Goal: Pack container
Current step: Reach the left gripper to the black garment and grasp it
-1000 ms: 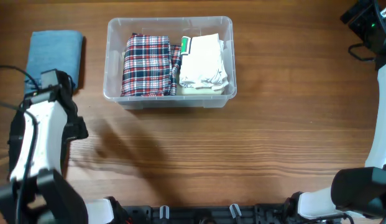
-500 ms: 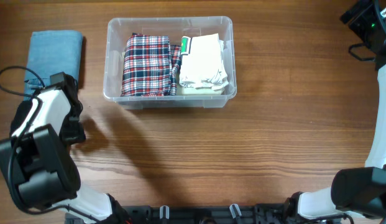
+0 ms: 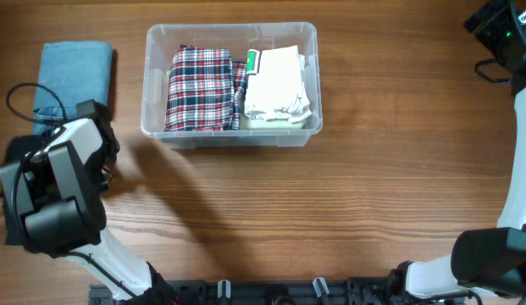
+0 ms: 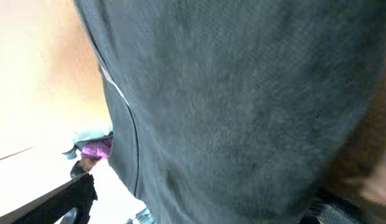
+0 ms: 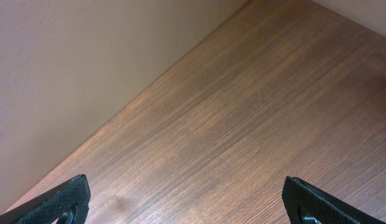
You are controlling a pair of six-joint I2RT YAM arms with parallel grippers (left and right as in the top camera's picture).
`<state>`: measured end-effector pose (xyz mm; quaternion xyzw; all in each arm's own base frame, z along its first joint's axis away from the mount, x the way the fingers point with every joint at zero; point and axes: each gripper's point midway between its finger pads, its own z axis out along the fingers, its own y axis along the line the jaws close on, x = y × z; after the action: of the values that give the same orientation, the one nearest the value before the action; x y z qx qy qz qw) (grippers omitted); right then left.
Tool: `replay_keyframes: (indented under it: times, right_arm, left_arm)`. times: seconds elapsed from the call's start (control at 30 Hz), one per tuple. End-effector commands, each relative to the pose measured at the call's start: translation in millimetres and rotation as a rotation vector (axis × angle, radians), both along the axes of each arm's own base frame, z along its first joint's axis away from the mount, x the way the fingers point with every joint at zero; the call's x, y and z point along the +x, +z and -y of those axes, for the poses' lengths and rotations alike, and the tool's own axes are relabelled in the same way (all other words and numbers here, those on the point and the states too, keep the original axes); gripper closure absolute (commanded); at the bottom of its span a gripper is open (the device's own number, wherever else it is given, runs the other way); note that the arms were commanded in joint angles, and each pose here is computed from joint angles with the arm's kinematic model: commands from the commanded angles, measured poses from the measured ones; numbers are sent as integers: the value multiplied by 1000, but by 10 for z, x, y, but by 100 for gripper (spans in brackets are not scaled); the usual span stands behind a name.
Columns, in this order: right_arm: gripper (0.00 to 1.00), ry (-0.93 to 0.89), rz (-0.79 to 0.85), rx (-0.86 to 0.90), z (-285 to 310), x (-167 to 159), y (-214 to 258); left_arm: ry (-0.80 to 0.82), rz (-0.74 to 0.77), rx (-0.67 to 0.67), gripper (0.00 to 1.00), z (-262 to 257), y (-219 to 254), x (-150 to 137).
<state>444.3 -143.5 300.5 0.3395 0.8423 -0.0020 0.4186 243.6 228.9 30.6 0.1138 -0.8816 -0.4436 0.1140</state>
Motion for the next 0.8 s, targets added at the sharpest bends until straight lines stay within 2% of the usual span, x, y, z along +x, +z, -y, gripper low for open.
replay_keyframes:
  times: [0.0,0.03,0.07,0.13,0.23,0.27,0.33,0.47,0.57,0.67,0.77]
  right_arm:
    - [0,-5,-3,6,-3,12,-23]
    - [0,-5,-3,6,-3,12,-23]
    - [0,-5,-3,6,-3,13,-22]
    - [0,-5,-3,6,-3,13,-22]
    - [0,-5,-3,6,-3,13,-22]
    - [0,-5,-3,6,-3,13,-22]
    - [0,-5,-3,6,-4,12,-23]
    - [0,-5,-3,6,-3,13,-22]
    - [0,-5,-3,6,-3,12,-23]
    - [0,-5,-3,6,-3,13,-22]
    - [0,-5,-3,6,-3,13,-22]
  left_arm:
    - [28,113,-190,15,217,-476,142]
    - [27,139,-202,34,226,-499,190]
    - [26,168,-214,47,236,-523,244]
    - [21,206,-212,51,222,-532,321]
    - [15,250,-200,48,195,-529,412]
    - [14,258,-197,54,189,-527,429]
    - [13,263,-196,94,186,-526,439]
    - [30,284,-188,96,185,-500,444]
    - [127,398,-181,96,219,-347,464]
    - [206,526,-321,96,412,16,659]
    - [202,648,-531,96,708,731,928]
